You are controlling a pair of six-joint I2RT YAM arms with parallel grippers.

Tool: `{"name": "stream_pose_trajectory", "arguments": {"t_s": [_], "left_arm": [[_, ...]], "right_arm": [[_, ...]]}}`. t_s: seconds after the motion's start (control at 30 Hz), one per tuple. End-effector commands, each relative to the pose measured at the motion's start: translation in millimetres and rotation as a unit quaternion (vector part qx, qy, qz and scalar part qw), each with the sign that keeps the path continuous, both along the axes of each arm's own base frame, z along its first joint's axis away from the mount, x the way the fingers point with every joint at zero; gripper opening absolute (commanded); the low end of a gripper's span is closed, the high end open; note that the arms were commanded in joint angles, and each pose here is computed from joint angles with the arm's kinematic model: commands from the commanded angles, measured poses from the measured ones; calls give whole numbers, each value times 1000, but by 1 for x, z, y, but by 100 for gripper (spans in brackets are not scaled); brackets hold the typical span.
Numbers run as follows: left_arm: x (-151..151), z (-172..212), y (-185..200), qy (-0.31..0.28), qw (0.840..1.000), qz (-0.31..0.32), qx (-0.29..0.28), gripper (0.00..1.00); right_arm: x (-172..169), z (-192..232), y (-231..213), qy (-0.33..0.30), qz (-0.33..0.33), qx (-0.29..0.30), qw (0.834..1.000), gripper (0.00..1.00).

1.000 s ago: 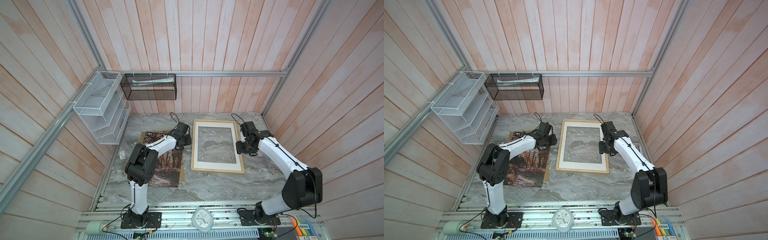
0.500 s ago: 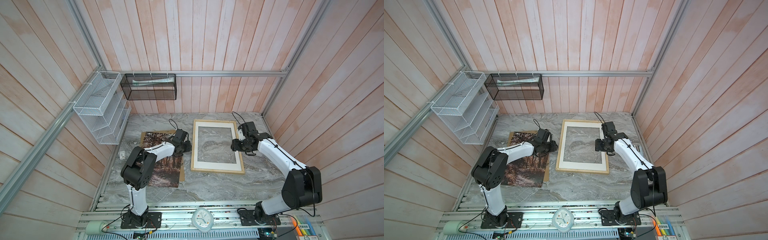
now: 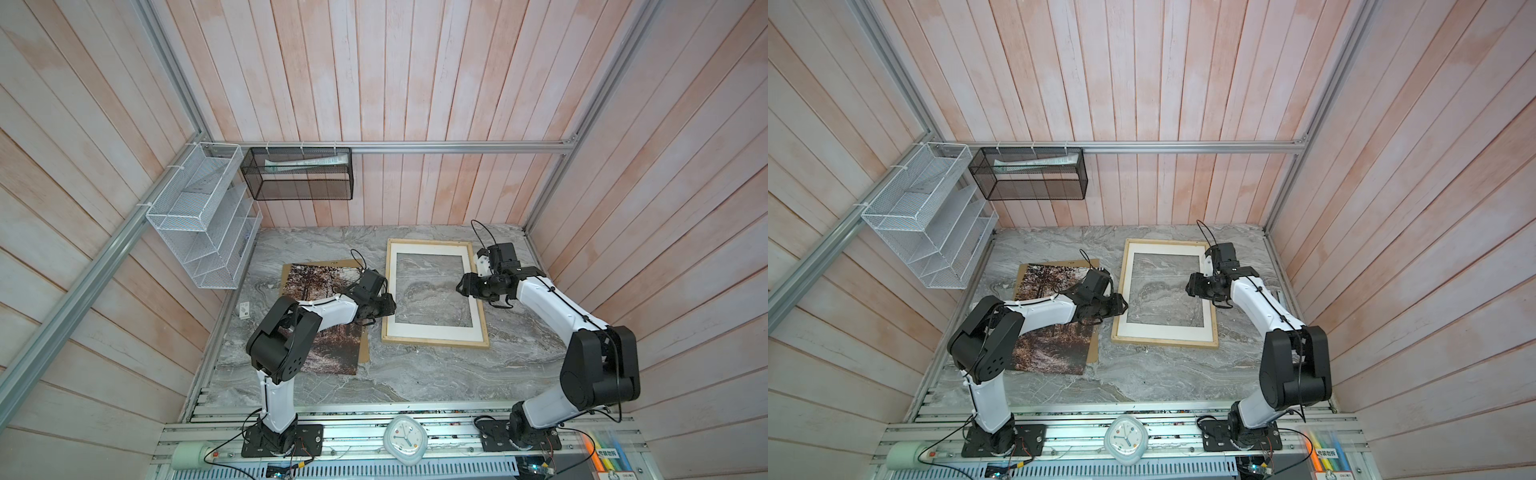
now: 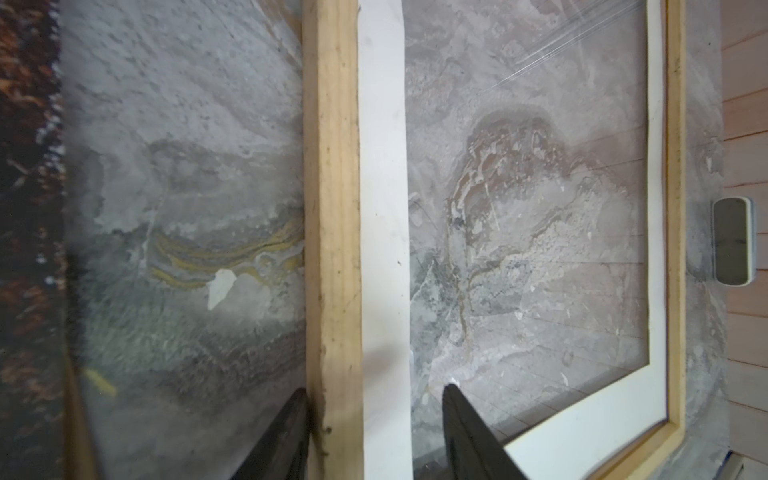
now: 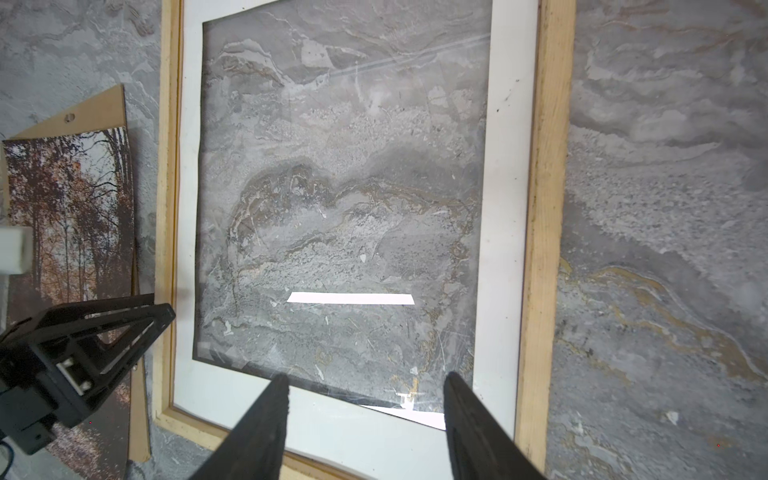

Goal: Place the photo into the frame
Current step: 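Lift both grippers off the framed mat and move toward the photo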

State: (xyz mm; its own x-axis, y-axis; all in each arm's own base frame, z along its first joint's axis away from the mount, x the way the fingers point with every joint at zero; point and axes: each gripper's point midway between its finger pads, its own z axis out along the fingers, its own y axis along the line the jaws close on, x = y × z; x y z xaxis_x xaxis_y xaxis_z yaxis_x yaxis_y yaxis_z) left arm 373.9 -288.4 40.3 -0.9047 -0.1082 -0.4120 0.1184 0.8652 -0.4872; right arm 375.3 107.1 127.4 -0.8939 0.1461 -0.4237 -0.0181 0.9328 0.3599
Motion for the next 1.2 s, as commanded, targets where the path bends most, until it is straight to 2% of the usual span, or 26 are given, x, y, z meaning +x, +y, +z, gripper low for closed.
{"name": "stream_pose_trajectory", "arguments": {"t_s": [0.0,0.3,0.73,0.93,1.17], "left_arm": [[-6,9,-19,-9,999,-21,-29,53],[-18,6,-40,-2,998,-37,-44,53],[-3,18,-29,-24,999,-27,10,53],[10,26,-26,-41,998,-15,34,54],[21,27,1,-51,994,10,95,54]], "right_arm": [[-1,-11,5,13,1,14,1000,60],[1,-13,8,14,1,25,1000,60],[-2,-24,13,14,6,40,999,59],[1,-16,34,-4,11,114,993,53],[2,-7,50,-37,-31,192,980,52]]}}
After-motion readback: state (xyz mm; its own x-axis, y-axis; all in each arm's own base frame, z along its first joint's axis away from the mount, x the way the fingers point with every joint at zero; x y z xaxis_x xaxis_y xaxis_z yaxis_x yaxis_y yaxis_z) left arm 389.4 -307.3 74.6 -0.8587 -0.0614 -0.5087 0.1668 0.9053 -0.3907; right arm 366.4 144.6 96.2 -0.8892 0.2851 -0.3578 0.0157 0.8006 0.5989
